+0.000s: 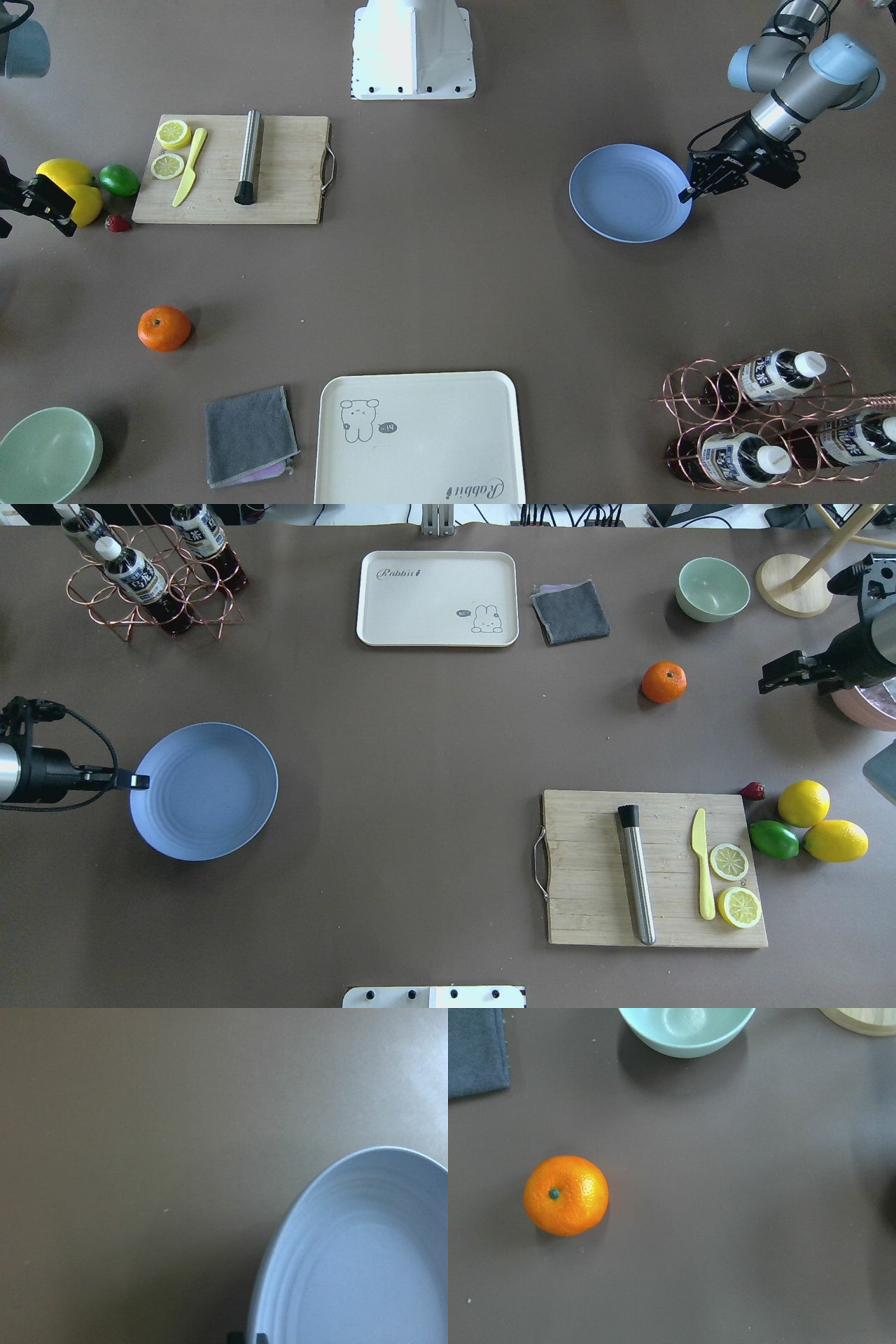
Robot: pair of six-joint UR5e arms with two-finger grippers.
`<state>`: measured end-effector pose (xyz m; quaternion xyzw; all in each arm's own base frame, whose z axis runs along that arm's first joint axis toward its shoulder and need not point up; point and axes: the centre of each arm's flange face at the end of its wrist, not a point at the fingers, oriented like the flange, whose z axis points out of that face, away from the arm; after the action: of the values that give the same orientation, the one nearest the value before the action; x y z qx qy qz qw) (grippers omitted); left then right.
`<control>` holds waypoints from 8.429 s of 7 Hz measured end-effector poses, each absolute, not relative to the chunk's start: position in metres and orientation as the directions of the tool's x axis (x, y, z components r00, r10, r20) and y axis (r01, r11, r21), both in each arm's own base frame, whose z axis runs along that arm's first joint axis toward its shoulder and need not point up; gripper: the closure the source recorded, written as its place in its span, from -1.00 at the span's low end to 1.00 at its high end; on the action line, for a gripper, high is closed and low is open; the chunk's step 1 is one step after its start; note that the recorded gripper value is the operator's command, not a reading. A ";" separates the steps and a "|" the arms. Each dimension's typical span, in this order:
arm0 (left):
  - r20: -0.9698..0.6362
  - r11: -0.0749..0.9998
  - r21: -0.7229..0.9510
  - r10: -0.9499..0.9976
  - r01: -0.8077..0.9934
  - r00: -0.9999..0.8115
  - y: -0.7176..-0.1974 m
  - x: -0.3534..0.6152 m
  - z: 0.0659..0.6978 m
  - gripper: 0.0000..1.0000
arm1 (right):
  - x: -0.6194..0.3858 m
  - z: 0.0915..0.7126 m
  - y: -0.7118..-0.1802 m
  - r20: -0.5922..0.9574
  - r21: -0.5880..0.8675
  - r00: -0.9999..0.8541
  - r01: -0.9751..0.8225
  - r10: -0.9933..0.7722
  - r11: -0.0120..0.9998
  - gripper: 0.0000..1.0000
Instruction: Pick orange to plate
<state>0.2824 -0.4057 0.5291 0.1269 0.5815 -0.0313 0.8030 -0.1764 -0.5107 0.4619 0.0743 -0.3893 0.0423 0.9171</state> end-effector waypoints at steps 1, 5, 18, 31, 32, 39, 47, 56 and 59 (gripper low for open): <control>-0.957 0.966 0.129 0.062 0.223 0.282 -0.428 0.305 0.490 1.00 | -0.189 0.458 -0.529 0.721 0.104 0.692 -0.131 0.016 0.986 -0.98; -0.957 0.964 0.067 -0.011 0.258 0.290 -0.448 0.457 0.331 1.00 | -0.241 0.436 -0.571 0.730 0.085 0.683 -0.111 0.014 0.990 -0.98; -0.936 0.963 0.121 0.031 0.239 0.349 -0.387 0.541 0.283 -0.96 | -0.330 0.464 -0.611 0.681 0.056 0.732 -0.073 0.015 0.996 -0.98; -0.646 0.879 0.471 0.401 -0.076 0.650 -0.524 0.008 0.541 -0.96 | -0.366 0.401 -0.595 0.727 0.043 0.681 -0.170 0.086 0.985 1.00; -0.573 0.875 0.461 0.423 -0.150 0.702 -0.520 -0.038 0.564 -0.96 | -0.377 0.385 -0.592 0.741 0.028 0.664 -0.184 0.103 0.983 1.00; -0.619 0.956 0.223 0.289 -0.190 0.731 -0.494 -0.086 0.613 -0.96 | -0.557 0.192 -0.424 0.715 -0.058 0.668 -0.235 0.205 0.970 1.00; -0.629 0.962 0.194 0.271 -0.191 0.728 -0.491 -0.085 0.616 -0.96 | -0.629 0.193 -0.396 0.658 -0.021 0.730 -0.226 0.184 0.974 -1.00; -0.636 0.966 0.177 0.260 -0.191 0.727 -0.484 -0.085 0.628 -0.96 | -0.226 0.404 -0.611 0.614 0.152 0.779 0.045 -0.130 0.987 -1.00; -0.635 0.965 0.179 0.262 -0.191 0.727 -0.484 -0.085 0.627 -0.96 | -0.020 0.551 -0.563 0.628 0.204 0.733 0.167 -0.260 0.965 -1.00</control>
<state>-0.0845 -0.4836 0.6271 0.0504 0.3491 0.1220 0.9277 -0.0198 -0.5630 0.5505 0.0670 -0.3466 -0.1149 0.9286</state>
